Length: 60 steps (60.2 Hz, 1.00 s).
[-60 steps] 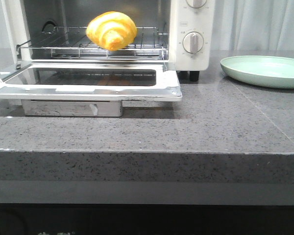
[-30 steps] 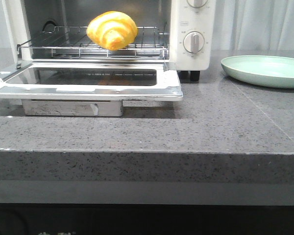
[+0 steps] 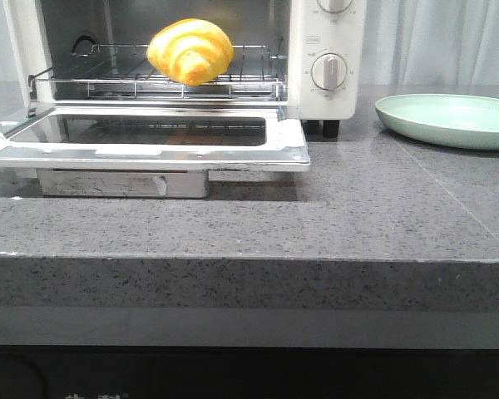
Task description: Put bread in oven
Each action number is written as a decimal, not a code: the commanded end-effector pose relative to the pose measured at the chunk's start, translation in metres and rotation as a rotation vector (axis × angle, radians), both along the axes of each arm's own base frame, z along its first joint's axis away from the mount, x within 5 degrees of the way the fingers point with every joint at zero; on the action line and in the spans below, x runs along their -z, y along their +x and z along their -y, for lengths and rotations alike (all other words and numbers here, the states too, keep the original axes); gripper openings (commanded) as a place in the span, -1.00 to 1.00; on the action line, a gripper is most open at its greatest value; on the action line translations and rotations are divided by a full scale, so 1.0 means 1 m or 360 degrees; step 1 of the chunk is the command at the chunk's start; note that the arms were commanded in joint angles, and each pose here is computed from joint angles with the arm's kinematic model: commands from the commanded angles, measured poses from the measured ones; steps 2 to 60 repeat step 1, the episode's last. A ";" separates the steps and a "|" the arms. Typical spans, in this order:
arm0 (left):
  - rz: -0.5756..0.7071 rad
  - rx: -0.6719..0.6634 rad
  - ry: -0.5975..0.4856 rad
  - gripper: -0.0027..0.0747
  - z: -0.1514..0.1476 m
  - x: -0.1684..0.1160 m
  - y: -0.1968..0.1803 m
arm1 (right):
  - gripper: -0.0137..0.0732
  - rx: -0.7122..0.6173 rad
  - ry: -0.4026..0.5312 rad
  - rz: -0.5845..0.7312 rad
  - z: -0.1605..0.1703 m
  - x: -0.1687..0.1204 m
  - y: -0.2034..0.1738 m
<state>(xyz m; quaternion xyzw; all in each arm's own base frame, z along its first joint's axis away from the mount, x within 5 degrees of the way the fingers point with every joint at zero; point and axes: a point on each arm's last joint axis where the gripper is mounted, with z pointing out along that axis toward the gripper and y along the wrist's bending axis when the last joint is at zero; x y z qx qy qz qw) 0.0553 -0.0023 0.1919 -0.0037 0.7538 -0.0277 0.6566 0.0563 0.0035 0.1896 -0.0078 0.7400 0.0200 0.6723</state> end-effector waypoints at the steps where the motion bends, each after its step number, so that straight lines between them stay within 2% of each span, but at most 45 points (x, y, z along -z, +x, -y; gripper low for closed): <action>1: 0.0135 -0.0006 -0.0020 -0.98 0.000 -0.005 0.000 | -0.84 0.0033 0.0003 0.0157 0.002 -0.010 -0.002; 60: 0.0135 -0.0006 -0.0020 -0.98 0.000 -0.005 0.000 | -0.84 0.0033 0.0003 0.0157 0.002 -0.010 -0.002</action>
